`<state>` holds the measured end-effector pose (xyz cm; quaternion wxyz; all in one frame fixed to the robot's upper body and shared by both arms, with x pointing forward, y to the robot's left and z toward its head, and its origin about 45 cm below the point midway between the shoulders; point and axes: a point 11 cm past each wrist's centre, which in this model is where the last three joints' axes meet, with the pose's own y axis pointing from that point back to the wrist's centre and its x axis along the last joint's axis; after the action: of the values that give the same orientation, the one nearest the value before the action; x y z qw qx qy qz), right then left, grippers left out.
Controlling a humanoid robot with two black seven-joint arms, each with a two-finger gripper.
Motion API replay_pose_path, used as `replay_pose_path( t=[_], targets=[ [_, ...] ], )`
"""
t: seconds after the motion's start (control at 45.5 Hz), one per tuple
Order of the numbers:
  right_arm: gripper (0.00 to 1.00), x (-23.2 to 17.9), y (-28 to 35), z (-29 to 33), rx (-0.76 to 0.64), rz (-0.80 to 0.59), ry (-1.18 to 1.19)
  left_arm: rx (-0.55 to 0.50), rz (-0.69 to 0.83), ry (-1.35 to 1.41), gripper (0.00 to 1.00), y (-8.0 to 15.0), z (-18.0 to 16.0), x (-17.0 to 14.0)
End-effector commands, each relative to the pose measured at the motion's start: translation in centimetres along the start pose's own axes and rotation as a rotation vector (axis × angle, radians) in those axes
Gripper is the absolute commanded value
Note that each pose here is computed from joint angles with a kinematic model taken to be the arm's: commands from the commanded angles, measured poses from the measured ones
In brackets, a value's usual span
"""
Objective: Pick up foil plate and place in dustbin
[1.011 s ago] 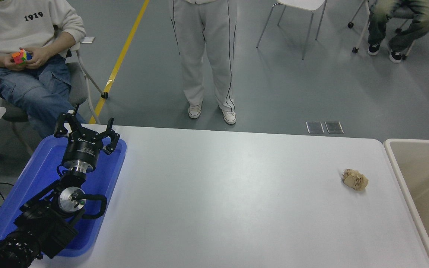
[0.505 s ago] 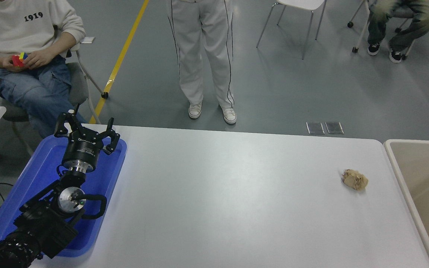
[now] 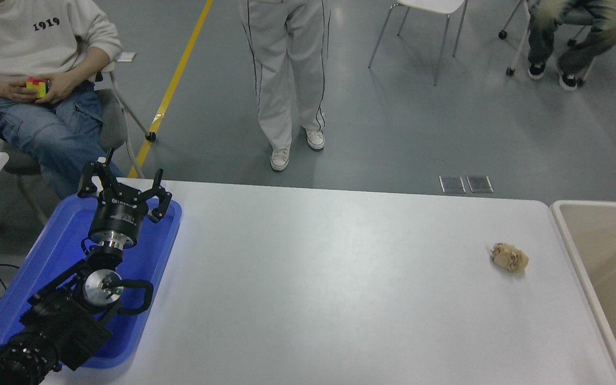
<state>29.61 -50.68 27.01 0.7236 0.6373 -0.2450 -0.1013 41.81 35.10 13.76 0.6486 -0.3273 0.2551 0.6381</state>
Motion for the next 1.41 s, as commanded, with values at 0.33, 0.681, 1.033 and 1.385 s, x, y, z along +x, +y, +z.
replay_pose_path(
  t=[0.33, 0.681, 1.033, 1.385],
  targets=[
    [1.00, -1.0, 6.8, -8.0, -0.013, -0.161, 0.237, 0.000, 0.000, 0.000, 1.00, 0.0, 0.0, 0.0],
    [1.00, 0.2, 10.2, -13.8, 0.036, -0.067, 0.358, 0.000, 0.000, 0.000, 1.00, 0.0, 0.0, 0.0],
    [1.00, 0.2, 13.2, -18.7, 0.114, 0.008, 0.457, -0.001, -0.001, 0.000, 1.00, -0.1, 0.0, -0.1],
    [1.00, -0.1, 13.4, -19.8, 0.114, 0.011, 0.489, 0.000, 0.000, 0.000, 1.00, 0.0, 0.0, 0.0]
  ],
)
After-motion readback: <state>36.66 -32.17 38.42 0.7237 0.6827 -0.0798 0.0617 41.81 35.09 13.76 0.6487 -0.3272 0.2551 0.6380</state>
